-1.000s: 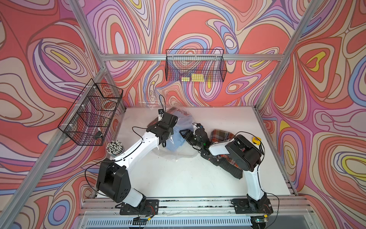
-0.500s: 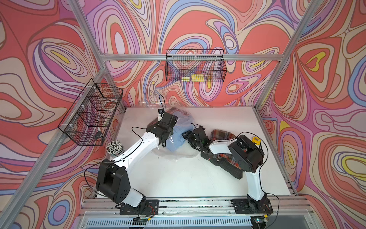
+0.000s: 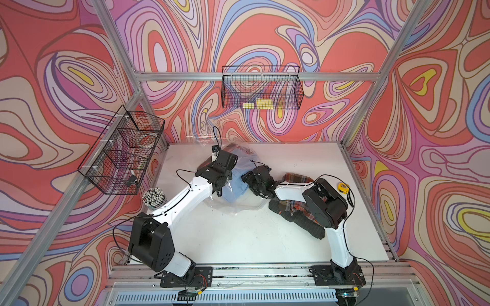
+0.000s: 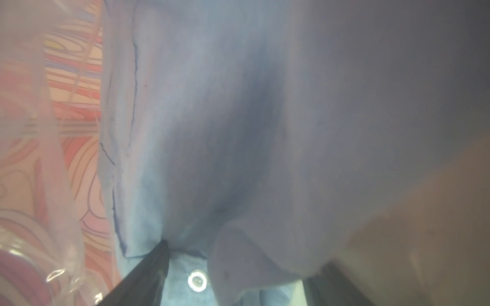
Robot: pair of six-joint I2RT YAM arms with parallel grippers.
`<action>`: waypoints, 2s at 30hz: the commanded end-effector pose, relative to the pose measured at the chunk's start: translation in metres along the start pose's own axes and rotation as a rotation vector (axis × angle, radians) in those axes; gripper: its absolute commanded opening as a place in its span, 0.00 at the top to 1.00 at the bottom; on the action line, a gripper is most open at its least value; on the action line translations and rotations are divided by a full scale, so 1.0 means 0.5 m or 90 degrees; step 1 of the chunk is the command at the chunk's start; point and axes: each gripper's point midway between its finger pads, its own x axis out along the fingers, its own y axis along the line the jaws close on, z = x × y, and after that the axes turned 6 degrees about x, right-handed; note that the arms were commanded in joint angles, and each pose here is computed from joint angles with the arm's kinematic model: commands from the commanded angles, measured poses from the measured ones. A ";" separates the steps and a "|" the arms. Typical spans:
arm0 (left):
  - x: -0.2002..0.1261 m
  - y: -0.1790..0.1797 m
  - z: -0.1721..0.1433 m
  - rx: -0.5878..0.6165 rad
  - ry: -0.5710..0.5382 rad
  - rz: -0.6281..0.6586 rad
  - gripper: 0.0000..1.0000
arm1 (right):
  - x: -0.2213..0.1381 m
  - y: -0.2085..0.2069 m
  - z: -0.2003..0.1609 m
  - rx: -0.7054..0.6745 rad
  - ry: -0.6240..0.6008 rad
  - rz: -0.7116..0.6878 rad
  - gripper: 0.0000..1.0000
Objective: Take the shirt out of the vacuum bag
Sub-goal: Take out the shirt from the vacuum bag.
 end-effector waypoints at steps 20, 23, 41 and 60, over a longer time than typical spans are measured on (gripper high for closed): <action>-0.018 0.008 0.025 -0.007 -0.027 -0.005 1.00 | 0.025 -0.128 -0.065 -0.016 0.003 -0.170 0.25; -0.020 0.011 0.026 -0.004 -0.030 -0.001 1.00 | 0.035 -0.136 -0.058 -0.014 -0.002 -0.184 0.25; -0.024 0.015 0.025 -0.009 -0.033 -0.003 1.00 | 0.046 -0.152 -0.045 -0.007 -0.015 -0.168 0.85; -0.021 0.018 0.022 -0.003 -0.033 0.005 1.00 | -0.082 0.064 0.010 -0.046 -0.060 0.039 1.00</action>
